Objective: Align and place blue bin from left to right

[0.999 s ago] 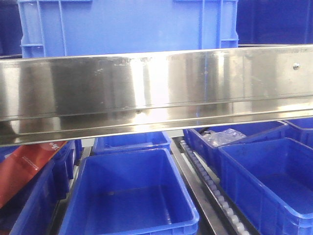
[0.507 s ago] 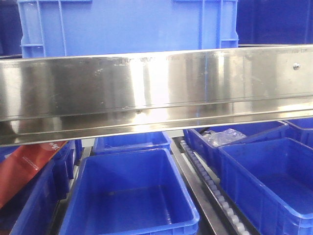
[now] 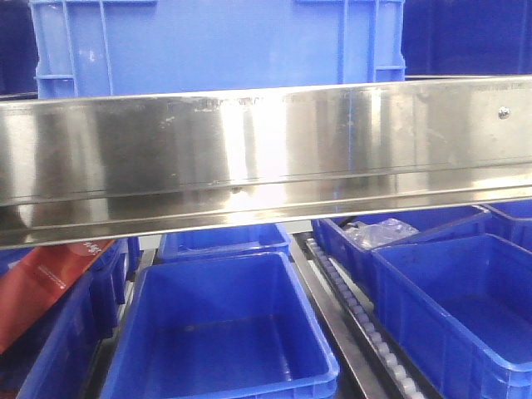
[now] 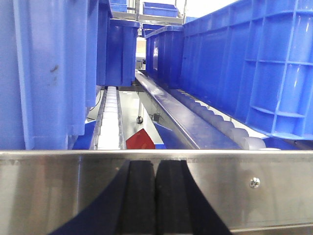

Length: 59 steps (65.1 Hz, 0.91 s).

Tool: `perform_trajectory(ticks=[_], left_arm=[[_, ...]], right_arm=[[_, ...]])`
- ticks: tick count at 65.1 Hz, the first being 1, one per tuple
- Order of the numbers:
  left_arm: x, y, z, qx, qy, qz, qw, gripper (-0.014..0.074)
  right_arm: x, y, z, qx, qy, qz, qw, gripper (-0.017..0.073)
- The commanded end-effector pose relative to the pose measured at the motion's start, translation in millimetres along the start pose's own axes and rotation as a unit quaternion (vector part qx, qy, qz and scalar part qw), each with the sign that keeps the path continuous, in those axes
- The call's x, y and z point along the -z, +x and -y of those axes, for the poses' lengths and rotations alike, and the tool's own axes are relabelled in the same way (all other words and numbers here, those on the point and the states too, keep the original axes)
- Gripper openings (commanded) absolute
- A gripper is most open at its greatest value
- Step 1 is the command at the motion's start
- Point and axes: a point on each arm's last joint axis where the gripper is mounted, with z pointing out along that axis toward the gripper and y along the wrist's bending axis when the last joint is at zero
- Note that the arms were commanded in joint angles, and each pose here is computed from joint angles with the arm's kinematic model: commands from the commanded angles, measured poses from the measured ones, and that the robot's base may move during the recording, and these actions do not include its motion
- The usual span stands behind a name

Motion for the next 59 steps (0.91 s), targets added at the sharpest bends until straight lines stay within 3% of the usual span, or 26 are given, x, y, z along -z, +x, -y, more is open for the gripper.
perform_trajectory(ticks=[1, 24, 34, 48, 59], left_arm=[[0.7, -3.5, 0.0, 0.003, -0.001, 0.017, 1.000, -0.0111], [0.7, -3.5, 0.0, 0.003, -0.001, 0.017, 1.000, -0.0111], [0.7, -3.5, 0.0, 0.003, -0.001, 0.017, 1.000, -0.0111], [0.7, -3.5, 0.0, 0.003, -0.001, 0.017, 1.000, -0.0111], [0.7, -3.5, 0.0, 0.003, -0.001, 0.017, 1.000, -0.0111]], right_arm=[[0.6, -2.1, 0.4, 0.010, 0.003, 0.013, 1.000, -0.0162], [-0.2, -0.8, 0.8, 0.008, 0.013, 0.016, 1.000, -0.0162], [-2.0, 4.1, 3.6, 0.009, 0.061, 0.010, 0.998, -0.0162], [-10.8, 32.7, 9.1, -0.022, 0.136, -0.002, 0.990, -0.0162], [-14.3, 67.3, 11.5, -0.023, 0.159, -0.010, 0.987, -0.0162]])
